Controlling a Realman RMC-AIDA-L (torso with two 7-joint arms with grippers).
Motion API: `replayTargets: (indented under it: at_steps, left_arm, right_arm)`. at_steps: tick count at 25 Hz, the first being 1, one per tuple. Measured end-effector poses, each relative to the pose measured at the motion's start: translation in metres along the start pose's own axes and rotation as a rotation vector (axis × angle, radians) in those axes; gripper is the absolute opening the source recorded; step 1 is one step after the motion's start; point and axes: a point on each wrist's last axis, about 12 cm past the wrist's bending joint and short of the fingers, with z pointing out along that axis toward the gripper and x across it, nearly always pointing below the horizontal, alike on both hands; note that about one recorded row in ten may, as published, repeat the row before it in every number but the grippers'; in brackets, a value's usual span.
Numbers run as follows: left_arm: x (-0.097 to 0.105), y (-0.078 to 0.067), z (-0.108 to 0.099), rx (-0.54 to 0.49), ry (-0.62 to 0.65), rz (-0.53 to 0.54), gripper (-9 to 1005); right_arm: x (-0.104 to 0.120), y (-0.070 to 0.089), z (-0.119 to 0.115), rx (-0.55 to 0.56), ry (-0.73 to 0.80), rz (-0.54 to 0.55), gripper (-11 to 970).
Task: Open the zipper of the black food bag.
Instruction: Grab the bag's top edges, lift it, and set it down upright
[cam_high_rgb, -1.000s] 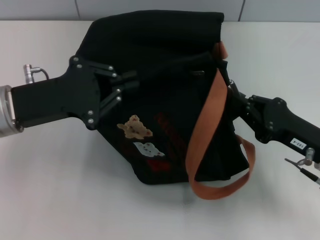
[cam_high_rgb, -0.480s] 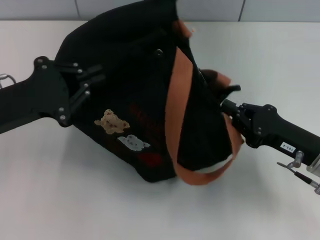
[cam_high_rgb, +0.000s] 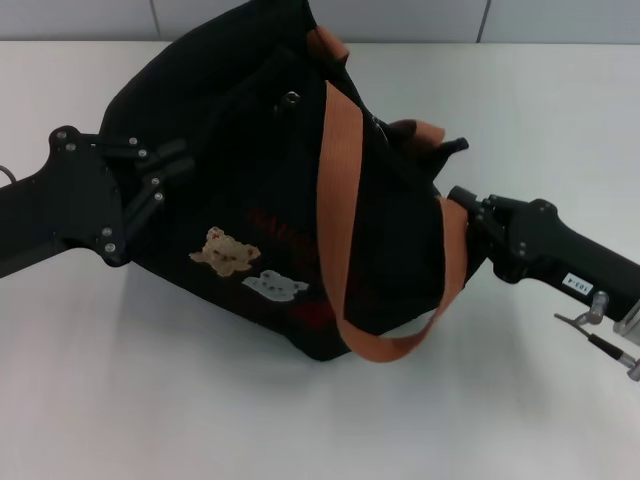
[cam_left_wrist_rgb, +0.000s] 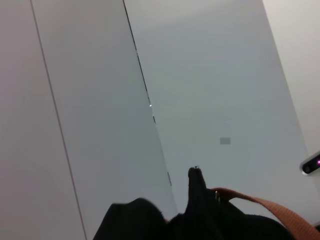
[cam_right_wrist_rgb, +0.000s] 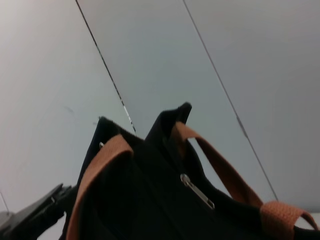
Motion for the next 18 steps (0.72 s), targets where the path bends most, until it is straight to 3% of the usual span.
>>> replayTargets:
  at_steps: [6,16,18]
  left_arm:
    - [-0.002,0.002,0.004,0.011,-0.012,0.01,69]
    - [-0.005,0.005,0.013,0.036,-0.034,0.023,69]
    - [-0.006,0.006,0.014,0.04,-0.037,0.025,69]
  right_arm:
    - [-0.013,-0.006,0.001,0.033,-0.086,-0.06,107]
    - [-0.023,-0.008,0.022,-0.016,-0.073,-0.106,294]
    - [-0.024,-0.008,0.023,-0.018,-0.073,-0.109,294]
